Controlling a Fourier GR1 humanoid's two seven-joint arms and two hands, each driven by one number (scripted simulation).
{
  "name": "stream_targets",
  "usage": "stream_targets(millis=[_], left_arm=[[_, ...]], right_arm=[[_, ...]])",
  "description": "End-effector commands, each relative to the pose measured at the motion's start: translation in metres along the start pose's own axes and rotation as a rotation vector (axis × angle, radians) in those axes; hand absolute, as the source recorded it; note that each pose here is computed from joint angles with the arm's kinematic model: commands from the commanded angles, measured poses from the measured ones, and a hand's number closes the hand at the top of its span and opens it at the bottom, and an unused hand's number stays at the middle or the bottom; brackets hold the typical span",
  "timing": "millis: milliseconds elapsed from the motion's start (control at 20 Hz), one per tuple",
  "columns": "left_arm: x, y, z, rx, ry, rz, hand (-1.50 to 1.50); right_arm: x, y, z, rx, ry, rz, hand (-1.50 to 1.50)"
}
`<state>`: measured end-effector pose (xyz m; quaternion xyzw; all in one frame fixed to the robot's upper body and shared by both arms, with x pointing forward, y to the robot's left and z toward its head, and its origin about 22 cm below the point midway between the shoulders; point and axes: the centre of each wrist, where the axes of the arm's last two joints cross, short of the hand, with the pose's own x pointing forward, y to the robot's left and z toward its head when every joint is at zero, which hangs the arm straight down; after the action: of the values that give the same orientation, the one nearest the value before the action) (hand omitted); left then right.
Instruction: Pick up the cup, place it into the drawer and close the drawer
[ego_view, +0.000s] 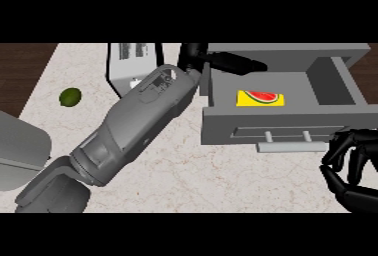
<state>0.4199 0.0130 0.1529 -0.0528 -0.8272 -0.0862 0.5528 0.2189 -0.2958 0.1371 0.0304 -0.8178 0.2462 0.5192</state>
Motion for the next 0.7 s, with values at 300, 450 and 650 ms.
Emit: stream_targets(millis=[300, 450, 650], left_arm=[[-0.003, 0.077, 0.016, 0.057, 0.026, 0.044, -1.50], [0.018, 0.101, 0.014, 0.078, 0.003, 0.059, -1.50], [0.003, 0.115, 0.045, 0.101, 0.033, 0.101, -1.50]], right_arm=[[-0.011, 0.021, 0.002, 0.012, 0.131, 0.229, 1.50], [-0.015, 0.032, -0.009, -0.003, 0.148, 0.268, 1.50], [-0.036, 0.041, -0.040, 0.027, 0.131, 0.350, 1.50]])
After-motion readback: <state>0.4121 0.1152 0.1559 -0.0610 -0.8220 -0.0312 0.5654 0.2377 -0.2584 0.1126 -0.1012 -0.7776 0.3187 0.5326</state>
